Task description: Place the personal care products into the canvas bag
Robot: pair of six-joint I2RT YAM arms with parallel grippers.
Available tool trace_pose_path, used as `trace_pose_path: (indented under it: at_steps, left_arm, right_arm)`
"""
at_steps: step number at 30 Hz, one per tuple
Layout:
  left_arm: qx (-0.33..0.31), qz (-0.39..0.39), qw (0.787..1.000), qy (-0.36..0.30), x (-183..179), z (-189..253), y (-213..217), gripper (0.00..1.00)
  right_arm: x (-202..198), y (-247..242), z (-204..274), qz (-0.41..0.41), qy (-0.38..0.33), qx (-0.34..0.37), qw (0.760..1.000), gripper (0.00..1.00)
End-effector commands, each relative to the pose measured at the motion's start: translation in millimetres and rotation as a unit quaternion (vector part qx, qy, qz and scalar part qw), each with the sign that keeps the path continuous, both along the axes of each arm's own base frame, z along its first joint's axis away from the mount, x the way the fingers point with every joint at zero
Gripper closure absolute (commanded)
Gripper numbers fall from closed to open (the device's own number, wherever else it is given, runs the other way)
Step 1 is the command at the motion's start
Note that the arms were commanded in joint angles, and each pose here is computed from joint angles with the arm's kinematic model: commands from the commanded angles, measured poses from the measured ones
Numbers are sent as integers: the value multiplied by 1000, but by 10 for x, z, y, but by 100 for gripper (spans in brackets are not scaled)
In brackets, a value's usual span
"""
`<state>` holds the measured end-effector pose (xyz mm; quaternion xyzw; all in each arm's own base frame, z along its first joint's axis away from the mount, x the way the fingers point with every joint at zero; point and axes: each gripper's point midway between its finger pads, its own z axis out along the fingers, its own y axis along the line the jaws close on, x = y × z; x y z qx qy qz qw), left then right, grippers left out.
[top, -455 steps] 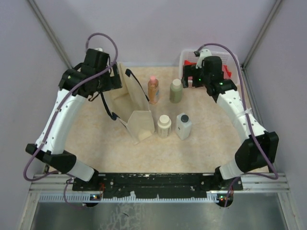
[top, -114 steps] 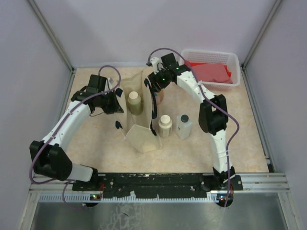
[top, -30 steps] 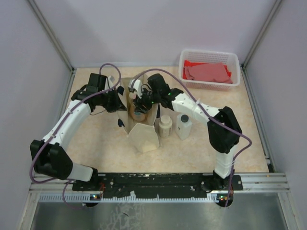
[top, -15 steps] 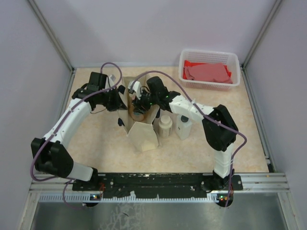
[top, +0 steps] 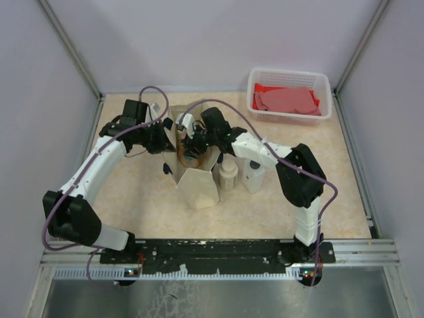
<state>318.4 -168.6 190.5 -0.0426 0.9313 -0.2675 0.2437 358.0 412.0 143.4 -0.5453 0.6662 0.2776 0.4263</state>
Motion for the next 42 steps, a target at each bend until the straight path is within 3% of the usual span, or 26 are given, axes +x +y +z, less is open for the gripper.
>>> trace_pose_path:
  at_steps: [1,9,18,24,33,37,42]
  left_arm:
    - [-9,-11,1000,-21,65,125,-55,95]
    - [-7,-10,1000,-22,74,122,-49,95]
    - [-4,-9,1000,-24,85,128,-42,95]
    - [-1,-11,1000,-23,104,119,-38,95]
    - [7,-21,1000,-16,114,76,-40,94]
    - [8,-26,1000,-16,125,73,-48,94]
    - [15,-27,999,-16,133,75,-27,94]
  right_arm:
    - [228,89,580,-25,-80,47,995,47]
    - [182,-35,856,-52,-78,54,994,20]
    - [-74,-264,1761,-65,-112,116,985,13]
    - [-175,-772,2303,-138,-116,141,973,7]
    - [-3,-1920,2007,-361,-75,10,929,1]
    - [-144,-2219,1662,-388,-38,-45,920,1]
    - [-392,-2323,1339,-370,10,-93,924,1]
